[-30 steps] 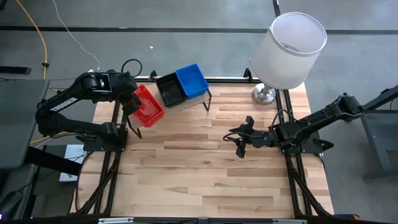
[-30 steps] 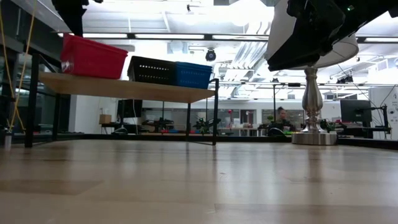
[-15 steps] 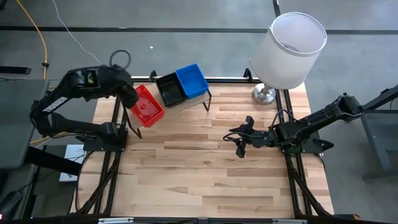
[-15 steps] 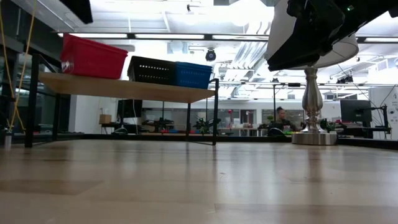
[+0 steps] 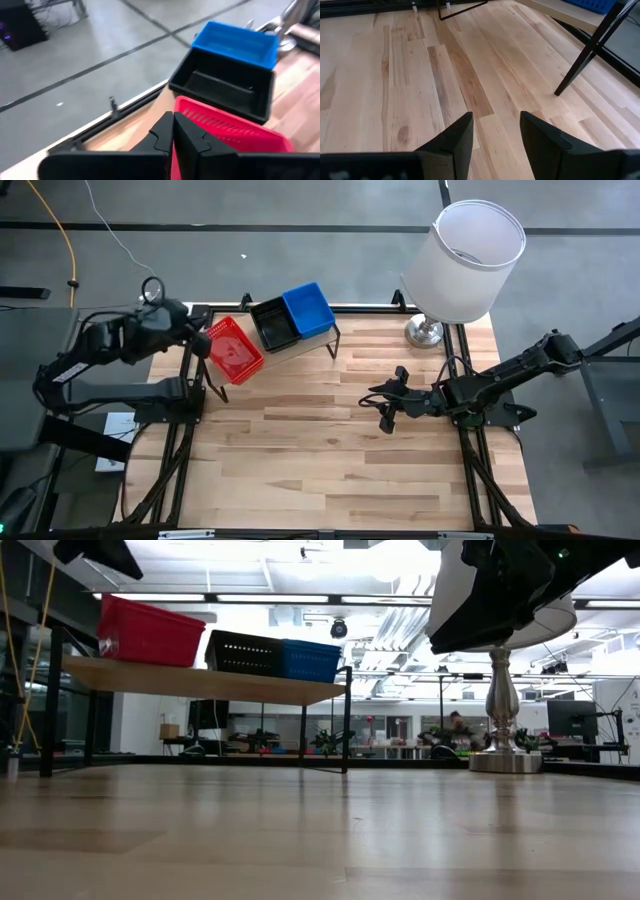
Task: Stack baskets on shelf by color
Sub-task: Stack the red bin on top of the other red bin on the shelf
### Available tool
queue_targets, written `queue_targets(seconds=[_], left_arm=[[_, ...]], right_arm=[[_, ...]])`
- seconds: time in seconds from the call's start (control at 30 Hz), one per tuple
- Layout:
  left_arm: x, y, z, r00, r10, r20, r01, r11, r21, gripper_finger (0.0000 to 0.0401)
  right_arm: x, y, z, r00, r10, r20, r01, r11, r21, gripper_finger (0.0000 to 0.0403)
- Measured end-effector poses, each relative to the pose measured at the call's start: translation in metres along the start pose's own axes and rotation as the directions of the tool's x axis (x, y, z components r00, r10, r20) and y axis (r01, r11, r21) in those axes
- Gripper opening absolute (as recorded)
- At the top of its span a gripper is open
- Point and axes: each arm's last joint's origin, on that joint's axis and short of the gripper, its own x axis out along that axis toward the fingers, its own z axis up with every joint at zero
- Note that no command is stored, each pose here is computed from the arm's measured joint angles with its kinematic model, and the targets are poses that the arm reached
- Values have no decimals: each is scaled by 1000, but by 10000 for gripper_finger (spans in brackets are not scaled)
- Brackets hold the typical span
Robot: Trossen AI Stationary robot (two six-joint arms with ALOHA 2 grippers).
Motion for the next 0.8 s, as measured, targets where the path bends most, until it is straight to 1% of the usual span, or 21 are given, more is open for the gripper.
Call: queue_targets(seconds=[0.07,0.17,0.33,0.53,0.8], left_arm=[[2,1,-9,999,-27,38,28,999,-21,3],[7,1,-23,997,-47,55,49,998,-39,1],[20,-1,-40,998,-10,59,12,999,-39,1],[31,-9,-39,994,-1,108,3,1000,-21,0],[38,-11,-39,992,95,87,-95,995,-4,0]], right_arm=[[0,0,0,1000,0,0,0,1000,0,151],[0,0,0,1000,0,0,0,1000,1,151],[0,0,0,1000,0,1,0,1000,4,151],[0,0,0,1000,1,2,-1,1000,5,151],[0,0,0,1000,2,3,-2,1000,17,151]])
